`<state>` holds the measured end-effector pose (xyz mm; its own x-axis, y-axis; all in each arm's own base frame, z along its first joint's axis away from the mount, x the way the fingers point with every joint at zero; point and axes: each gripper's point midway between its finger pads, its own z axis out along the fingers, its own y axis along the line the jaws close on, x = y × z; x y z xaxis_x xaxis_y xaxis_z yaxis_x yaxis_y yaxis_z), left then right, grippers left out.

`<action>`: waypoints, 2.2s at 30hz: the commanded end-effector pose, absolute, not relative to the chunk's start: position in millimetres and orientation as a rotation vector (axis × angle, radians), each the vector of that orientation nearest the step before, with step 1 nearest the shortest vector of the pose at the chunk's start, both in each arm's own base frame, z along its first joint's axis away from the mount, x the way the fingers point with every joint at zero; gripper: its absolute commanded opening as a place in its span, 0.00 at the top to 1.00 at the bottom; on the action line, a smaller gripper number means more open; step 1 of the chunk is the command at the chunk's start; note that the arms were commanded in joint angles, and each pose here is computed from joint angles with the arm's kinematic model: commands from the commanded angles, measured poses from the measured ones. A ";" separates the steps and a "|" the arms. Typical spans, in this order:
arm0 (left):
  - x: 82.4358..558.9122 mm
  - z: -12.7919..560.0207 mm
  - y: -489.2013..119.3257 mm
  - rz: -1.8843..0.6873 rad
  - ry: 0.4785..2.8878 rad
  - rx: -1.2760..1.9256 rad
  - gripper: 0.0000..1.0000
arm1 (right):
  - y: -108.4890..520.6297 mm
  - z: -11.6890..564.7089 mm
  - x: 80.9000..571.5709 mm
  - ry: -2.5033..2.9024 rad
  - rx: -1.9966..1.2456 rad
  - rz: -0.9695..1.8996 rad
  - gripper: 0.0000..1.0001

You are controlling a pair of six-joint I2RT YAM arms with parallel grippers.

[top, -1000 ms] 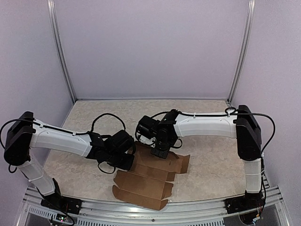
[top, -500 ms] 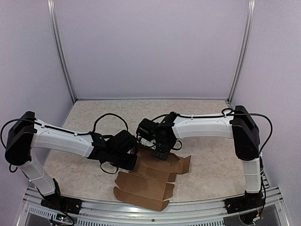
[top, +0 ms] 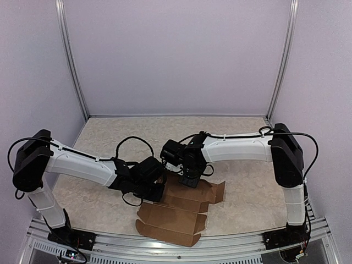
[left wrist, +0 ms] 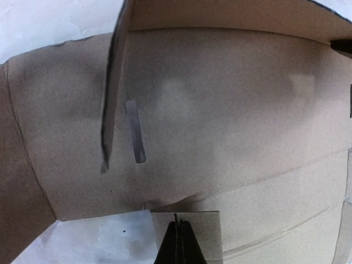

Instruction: Fold the paper box

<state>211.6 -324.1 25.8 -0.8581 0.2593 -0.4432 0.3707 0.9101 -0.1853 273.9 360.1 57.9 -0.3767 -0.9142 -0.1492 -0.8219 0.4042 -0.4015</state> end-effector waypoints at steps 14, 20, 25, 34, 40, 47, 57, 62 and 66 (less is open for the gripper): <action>216.0 76.0 -325.3 -0.377 2.552 0.508 1.00 | 369.9 80.3 290.0 2.253 -1.385 -0.345 1.00; 227.4 106.8 -303.0 -0.409 2.497 0.440 1.00 | 362.1 91.0 296.7 2.176 -1.387 -0.443 1.00; 236.1 136.6 -279.4 -0.457 2.435 0.375 1.00 | 363.1 103.8 299.0 2.070 -1.390 -0.508 1.00; 258.2 176.8 -212.5 -0.448 2.296 0.144 1.00 | 367.8 147.0 303.1 1.779 -1.308 -0.702 1.00; 261.8 180.0 -181.4 -0.483 2.220 0.003 1.00 | 371.2 170.5 298.8 1.590 -1.212 -0.789 1.00; 274.2 160.9 -180.7 -0.576 2.207 -0.033 1.00 | 377.8 174.0 286.8 1.417 -1.209 -0.869 1.00; 293.5 155.7 -216.9 -0.699 2.154 0.077 1.00 | 389.5 149.0 278.6 1.326 -1.261 -0.945 1.00; 295.6 142.6 -228.0 -0.726 2.182 0.118 1.00 | 391.4 133.6 278.1 1.335 -1.304 -0.947 1.00; 295.6 129.4 -234.8 -0.742 2.215 0.138 1.00 | 394.1 124.4 278.6 1.346 -1.326 -0.945 1.00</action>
